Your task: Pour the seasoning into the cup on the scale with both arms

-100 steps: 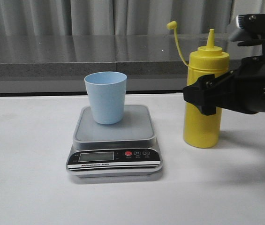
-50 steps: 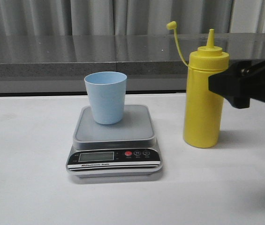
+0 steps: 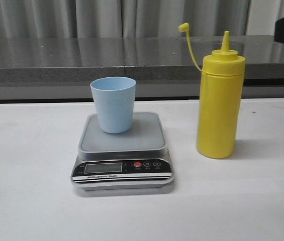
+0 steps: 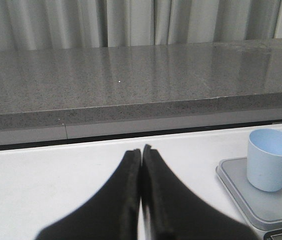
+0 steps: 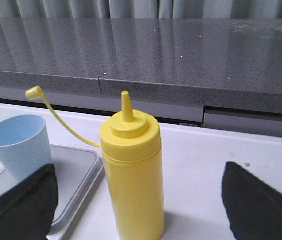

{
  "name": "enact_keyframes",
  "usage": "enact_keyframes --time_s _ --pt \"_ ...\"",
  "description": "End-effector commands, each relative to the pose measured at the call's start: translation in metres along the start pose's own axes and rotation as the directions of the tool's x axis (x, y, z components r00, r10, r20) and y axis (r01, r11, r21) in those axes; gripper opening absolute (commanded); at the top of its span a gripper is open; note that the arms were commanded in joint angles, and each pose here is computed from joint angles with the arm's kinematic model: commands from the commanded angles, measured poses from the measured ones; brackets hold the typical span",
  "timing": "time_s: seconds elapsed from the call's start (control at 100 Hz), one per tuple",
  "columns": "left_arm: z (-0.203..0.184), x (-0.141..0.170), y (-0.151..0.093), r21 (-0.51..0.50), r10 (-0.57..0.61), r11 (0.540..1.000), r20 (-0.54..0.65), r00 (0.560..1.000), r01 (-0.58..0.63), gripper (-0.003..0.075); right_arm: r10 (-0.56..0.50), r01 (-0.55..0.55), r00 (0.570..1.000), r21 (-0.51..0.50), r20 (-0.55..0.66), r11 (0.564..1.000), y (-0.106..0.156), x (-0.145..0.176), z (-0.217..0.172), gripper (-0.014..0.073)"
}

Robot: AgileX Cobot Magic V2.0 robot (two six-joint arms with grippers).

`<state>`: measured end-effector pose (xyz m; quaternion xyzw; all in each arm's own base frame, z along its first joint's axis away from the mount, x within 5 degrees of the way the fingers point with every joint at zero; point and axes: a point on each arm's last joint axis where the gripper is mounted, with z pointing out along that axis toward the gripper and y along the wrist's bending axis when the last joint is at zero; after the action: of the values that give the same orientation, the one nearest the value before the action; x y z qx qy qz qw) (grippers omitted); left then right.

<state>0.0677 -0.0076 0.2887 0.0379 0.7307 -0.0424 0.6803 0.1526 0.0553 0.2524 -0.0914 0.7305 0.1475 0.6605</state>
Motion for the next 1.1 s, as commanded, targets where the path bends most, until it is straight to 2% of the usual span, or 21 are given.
enact_keyframes --time_s 0.0,0.2,0.48,0.53,0.6,0.81,0.88,1.09 --pt "-0.001 -0.016 0.000 0.003 -0.003 1.000 0.100 0.995 0.003 -0.0020 -0.034 0.034 0.996 -0.001 0.079 0.999 0.001 -0.018 -0.016 0.0654" --pt "-0.001 -0.016 0.000 0.003 -0.003 1.000 0.100 0.995 0.003 -0.0020 -0.064 0.065 0.990 -0.004 0.127 0.998 0.002 -0.028 -0.052 0.0654" --pt "-0.001 -0.016 0.000 0.003 -0.003 1.000 0.100 0.995 0.003 -0.0020 -0.115 0.115 0.987 0.003 0.111 0.993 0.002 -0.025 -0.088 0.0637" --pt "-0.001 -0.016 0.000 0.003 -0.003 1.000 0.100 0.995 0.003 -0.0020 -0.128 0.128 0.986 0.007 0.107 0.992 0.001 -0.024 -0.092 0.0599" --pt "-0.001 -0.016 0.000 0.003 -0.003 1.000 0.100 0.995 0.003 -0.0020 -0.136 0.136 0.985 0.010 0.104 0.991 0.001 -0.023 -0.096 0.0501" --pt "-0.001 -0.016 0.000 0.003 -0.003 1.000 0.100 0.995 0.003 -0.0020 -0.138 0.137 0.985 0.012 0.106 0.990 0.001 -0.022 -0.098 0.0059" --pt "-0.001 -0.016 0.000 0.003 -0.003 1.000 0.100 0.995 0.003 -0.0020 -0.137 0.137 0.984 0.011 0.109 0.990 0.001 -0.022 -0.098 -0.0062" --pt "-0.001 -0.016 0.000 0.003 -0.003 1.000 0.100 0.995 0.003 -0.0020 -0.137 0.137 0.984 0.011 0.110 0.990 0.001 -0.023 -0.098 -0.0069"
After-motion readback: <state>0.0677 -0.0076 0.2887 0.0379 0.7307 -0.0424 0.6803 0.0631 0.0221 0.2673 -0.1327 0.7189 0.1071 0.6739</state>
